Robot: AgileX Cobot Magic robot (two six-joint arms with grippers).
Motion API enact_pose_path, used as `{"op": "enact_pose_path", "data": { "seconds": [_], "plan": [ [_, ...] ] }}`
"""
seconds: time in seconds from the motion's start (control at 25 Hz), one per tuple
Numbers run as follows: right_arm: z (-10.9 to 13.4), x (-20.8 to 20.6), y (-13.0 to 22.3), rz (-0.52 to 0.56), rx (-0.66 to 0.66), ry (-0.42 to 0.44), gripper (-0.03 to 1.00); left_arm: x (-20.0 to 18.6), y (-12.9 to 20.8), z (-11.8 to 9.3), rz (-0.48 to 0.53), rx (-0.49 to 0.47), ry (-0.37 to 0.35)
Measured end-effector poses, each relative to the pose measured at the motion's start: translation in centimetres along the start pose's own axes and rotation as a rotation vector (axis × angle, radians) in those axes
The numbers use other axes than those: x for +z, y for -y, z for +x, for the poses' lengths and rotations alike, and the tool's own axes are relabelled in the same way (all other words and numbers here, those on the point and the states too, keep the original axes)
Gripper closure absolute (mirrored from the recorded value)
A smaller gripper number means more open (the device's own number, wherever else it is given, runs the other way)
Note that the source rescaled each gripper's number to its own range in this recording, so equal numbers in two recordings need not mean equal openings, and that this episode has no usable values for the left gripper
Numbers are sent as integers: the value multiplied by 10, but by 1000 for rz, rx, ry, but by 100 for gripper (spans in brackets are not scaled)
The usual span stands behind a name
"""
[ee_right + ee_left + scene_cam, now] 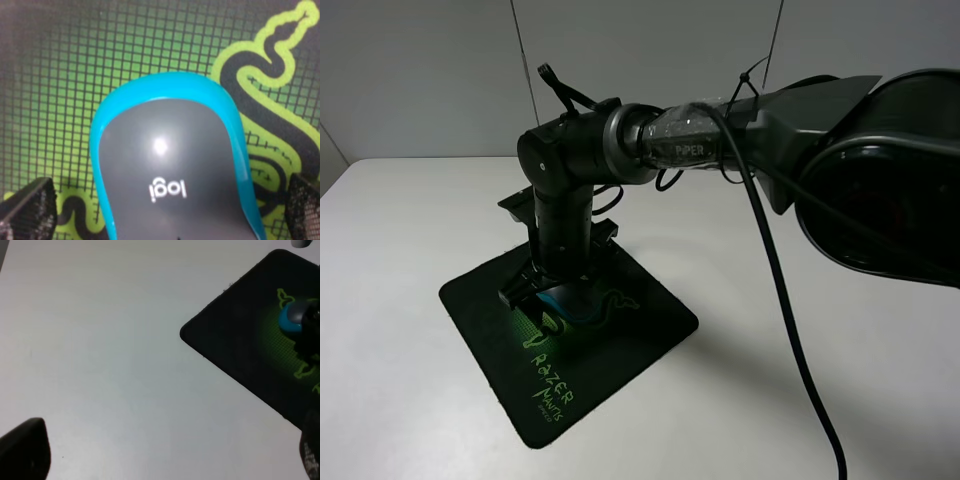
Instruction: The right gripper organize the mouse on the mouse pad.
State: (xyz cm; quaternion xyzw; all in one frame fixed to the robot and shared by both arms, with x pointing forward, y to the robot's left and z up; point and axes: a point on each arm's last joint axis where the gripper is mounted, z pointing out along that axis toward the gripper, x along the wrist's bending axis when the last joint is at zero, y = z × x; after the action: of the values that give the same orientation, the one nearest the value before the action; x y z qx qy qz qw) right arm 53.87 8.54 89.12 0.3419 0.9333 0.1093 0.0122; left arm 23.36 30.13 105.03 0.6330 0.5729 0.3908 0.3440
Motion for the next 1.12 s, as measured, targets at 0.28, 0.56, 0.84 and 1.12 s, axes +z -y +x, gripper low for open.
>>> {"op": "enact_pose_path", "data": {
  "seconds": [0.28,0.56,0.84,1.12],
  "plan": [
    [2,-47,0,-4,-5,-3,-3,0,0,0,0,0,0],
    [4,-100,12,60,-30,3,-3,0,0,0,0,0,0],
    [6,-154,16,-40,-41,6,-3,0,0,0,0,0,0],
    [10,-202,40,-106,-36,-21,-3,0,0,0,0,0,0]
  ]
}}
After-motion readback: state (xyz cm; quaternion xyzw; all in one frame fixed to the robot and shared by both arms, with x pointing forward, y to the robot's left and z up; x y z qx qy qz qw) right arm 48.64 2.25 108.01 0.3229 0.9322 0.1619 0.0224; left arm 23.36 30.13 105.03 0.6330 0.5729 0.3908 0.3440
